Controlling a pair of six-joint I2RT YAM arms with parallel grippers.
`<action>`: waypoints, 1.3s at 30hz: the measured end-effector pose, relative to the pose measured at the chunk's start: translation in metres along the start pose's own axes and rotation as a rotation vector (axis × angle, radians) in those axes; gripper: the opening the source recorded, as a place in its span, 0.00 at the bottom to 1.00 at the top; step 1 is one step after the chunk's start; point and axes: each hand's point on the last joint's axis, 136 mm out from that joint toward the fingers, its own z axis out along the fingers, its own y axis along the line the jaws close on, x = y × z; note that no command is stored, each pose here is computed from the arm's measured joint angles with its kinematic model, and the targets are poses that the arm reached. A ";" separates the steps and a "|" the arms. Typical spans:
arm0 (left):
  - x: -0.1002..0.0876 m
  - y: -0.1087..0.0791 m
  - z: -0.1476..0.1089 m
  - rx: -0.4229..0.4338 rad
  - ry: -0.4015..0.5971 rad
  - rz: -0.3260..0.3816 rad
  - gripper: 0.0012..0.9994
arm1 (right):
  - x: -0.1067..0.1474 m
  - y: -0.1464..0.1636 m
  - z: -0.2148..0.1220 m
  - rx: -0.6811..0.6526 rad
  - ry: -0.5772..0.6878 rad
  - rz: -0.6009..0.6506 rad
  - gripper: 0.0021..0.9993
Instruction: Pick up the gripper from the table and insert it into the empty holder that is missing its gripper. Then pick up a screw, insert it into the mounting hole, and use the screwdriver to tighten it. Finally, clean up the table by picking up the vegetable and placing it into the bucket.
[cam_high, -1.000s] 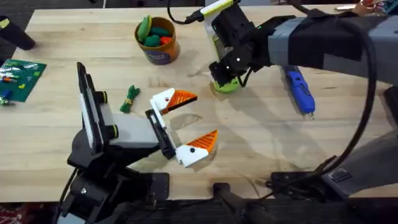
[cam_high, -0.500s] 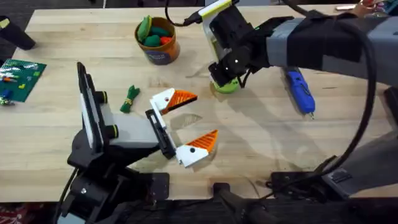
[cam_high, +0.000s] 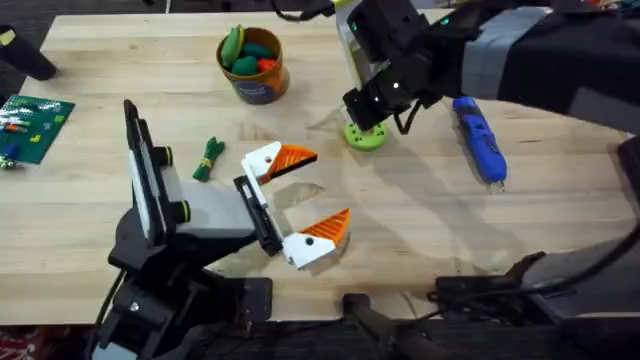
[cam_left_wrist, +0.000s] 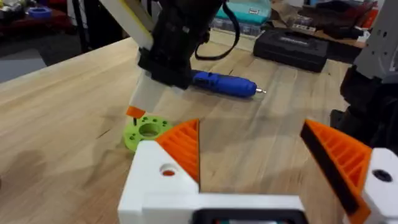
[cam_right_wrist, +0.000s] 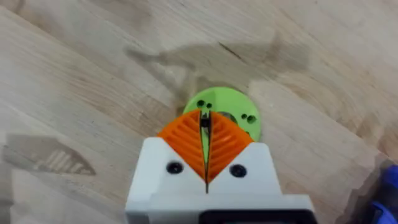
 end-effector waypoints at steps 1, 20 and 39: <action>0.000 0.000 0.000 0.000 0.000 0.000 0.98 | -0.001 0.000 -0.003 -0.001 0.002 -0.001 0.00; 0.000 0.000 0.000 0.000 0.000 0.000 0.98 | -0.065 0.054 -0.112 -0.127 -0.161 -0.081 0.00; 0.000 0.000 0.000 0.000 0.000 0.000 0.98 | -0.040 0.169 -0.191 -0.331 -0.180 -0.292 0.00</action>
